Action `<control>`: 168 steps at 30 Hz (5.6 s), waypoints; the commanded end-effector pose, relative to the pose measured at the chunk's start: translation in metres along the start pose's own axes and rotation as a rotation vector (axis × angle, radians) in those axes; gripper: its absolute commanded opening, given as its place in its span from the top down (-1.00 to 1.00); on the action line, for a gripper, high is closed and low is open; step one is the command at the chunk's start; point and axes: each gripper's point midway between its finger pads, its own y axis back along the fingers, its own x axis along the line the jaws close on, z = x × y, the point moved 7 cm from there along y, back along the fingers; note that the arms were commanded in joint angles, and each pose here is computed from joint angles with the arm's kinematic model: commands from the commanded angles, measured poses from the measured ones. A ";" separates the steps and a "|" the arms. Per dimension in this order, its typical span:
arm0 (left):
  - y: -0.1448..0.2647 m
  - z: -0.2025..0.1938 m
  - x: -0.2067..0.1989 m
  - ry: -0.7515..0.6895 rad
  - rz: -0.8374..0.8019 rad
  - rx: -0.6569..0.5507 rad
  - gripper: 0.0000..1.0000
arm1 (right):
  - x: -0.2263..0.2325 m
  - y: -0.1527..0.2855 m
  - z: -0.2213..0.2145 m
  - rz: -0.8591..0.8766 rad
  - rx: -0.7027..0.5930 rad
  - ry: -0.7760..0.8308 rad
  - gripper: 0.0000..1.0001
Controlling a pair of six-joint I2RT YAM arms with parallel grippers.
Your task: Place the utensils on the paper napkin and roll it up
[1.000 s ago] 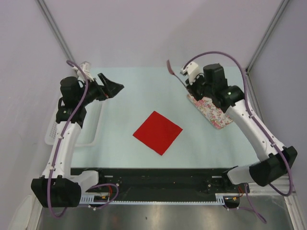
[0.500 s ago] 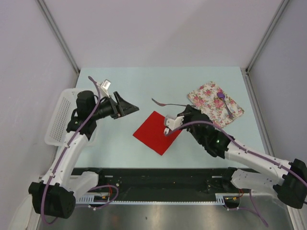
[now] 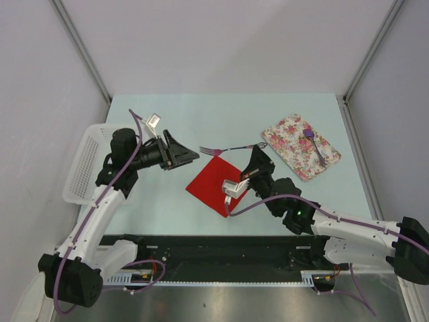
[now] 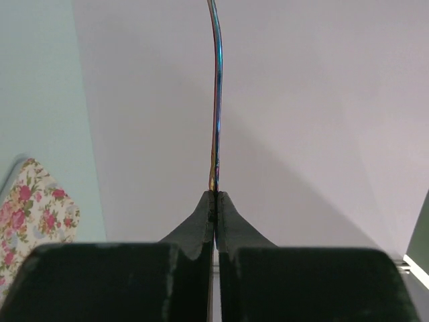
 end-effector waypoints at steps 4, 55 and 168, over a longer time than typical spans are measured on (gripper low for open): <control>0.001 -0.004 -0.012 0.064 -0.083 0.007 -0.54 | -0.010 0.006 0.001 -0.094 -0.010 0.056 1.00; -0.025 -0.004 0.008 -0.480 0.221 0.294 1.00 | -0.027 0.011 0.064 0.925 -0.085 -0.975 -0.72; -0.080 -0.025 0.191 -0.102 0.469 0.285 -0.43 | 0.150 -0.140 0.027 0.664 0.873 -1.870 1.00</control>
